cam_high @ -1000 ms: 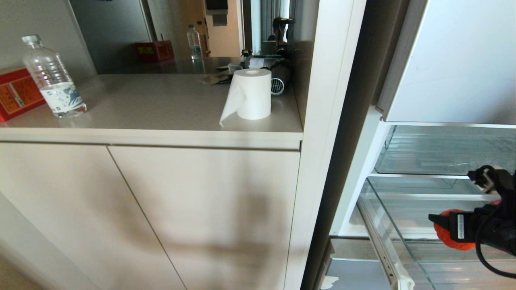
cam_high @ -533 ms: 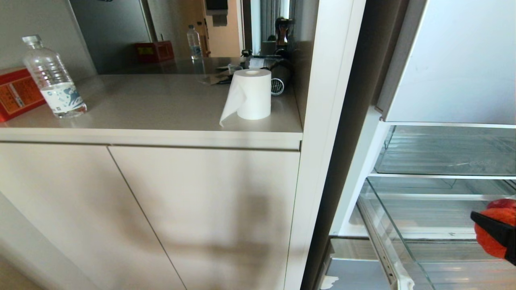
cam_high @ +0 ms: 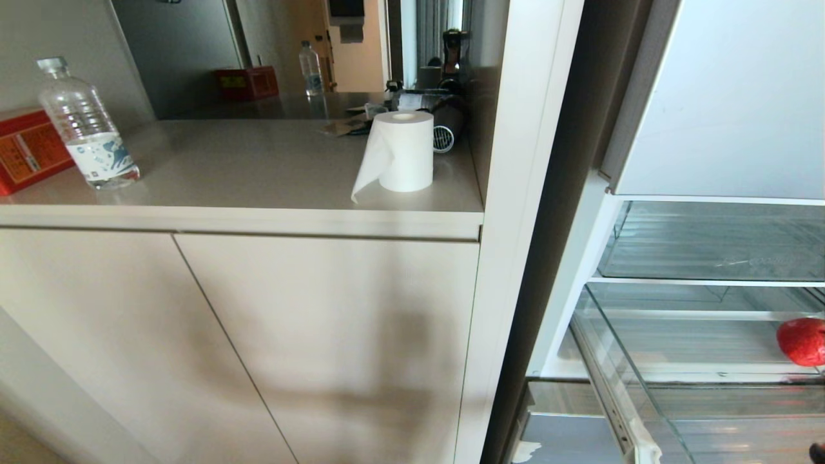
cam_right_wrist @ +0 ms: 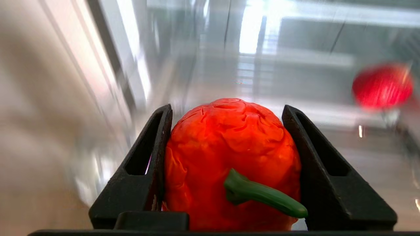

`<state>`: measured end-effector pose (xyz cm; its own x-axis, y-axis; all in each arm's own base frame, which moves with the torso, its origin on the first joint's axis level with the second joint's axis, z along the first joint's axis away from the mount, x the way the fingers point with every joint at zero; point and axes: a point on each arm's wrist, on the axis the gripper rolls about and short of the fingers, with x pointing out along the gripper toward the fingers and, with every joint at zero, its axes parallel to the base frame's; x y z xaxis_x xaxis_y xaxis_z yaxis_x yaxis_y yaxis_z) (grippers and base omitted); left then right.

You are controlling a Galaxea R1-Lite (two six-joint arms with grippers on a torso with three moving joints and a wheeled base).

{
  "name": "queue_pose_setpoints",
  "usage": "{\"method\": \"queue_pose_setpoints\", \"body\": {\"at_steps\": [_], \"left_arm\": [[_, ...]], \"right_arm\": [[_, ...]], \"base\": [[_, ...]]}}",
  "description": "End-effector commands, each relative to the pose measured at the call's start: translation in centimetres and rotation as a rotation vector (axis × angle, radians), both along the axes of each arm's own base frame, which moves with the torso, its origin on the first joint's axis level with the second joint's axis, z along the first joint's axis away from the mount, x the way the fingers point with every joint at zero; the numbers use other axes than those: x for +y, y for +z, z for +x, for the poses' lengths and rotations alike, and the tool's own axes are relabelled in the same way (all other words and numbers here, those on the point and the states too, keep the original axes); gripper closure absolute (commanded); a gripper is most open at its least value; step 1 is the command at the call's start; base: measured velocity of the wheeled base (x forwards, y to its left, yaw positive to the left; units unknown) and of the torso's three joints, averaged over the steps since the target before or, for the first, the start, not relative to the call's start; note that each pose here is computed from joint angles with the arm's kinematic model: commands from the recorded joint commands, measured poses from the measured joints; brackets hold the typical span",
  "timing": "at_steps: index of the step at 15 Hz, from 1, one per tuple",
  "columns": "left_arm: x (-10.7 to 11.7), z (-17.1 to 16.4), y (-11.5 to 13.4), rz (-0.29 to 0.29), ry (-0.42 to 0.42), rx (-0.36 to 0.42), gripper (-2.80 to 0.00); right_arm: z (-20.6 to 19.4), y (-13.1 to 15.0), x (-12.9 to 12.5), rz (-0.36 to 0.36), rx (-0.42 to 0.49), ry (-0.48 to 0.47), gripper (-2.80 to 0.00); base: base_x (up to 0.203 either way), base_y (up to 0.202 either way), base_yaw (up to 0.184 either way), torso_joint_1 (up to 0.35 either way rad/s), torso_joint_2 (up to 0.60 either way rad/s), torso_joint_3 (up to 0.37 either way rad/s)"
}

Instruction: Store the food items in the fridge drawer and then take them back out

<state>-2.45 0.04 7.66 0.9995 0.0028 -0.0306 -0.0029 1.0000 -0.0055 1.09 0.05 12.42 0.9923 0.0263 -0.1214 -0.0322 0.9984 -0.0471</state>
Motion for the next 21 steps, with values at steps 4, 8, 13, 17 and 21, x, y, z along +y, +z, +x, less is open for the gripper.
{"method": "queue_pose_setpoints", "body": {"at_steps": [4,8,13,17,21], "left_arm": [[0.0,0.0,0.0,0.0,-0.001,0.0,0.0],[0.0,0.0,0.0,0.0,0.0,0.0,0.0],[0.0,0.0,0.0,0.0,0.0,0.0,0.0],[0.0,0.0,0.0,0.0,0.0,0.001,0.0],[0.0,0.0,0.0,0.0,0.0,0.002,0.0]], "right_arm": [[-3.5,-4.4,0.0,-0.081,-0.131,0.039,0.0],[-3.4,-4.9,0.1,-0.14,-0.121,0.047,0.0],[-3.4,-4.9,0.0,-0.118,-0.119,0.026,0.0],[-3.4,-4.9,0.0,-0.102,-0.118,0.023,0.0],[-3.4,-4.9,0.0,-0.096,-0.117,0.023,0.0]], "base": [[0.0,0.0,0.0,0.0,0.0,0.0],[0.0,0.0,0.0,0.0,0.0,0.0],[0.0,0.0,0.0,0.0,0.0,0.0],[-0.002,0.004,-0.082,0.002,0.0,0.002],[-0.001,0.006,-0.177,-0.001,0.0,0.002]]}}
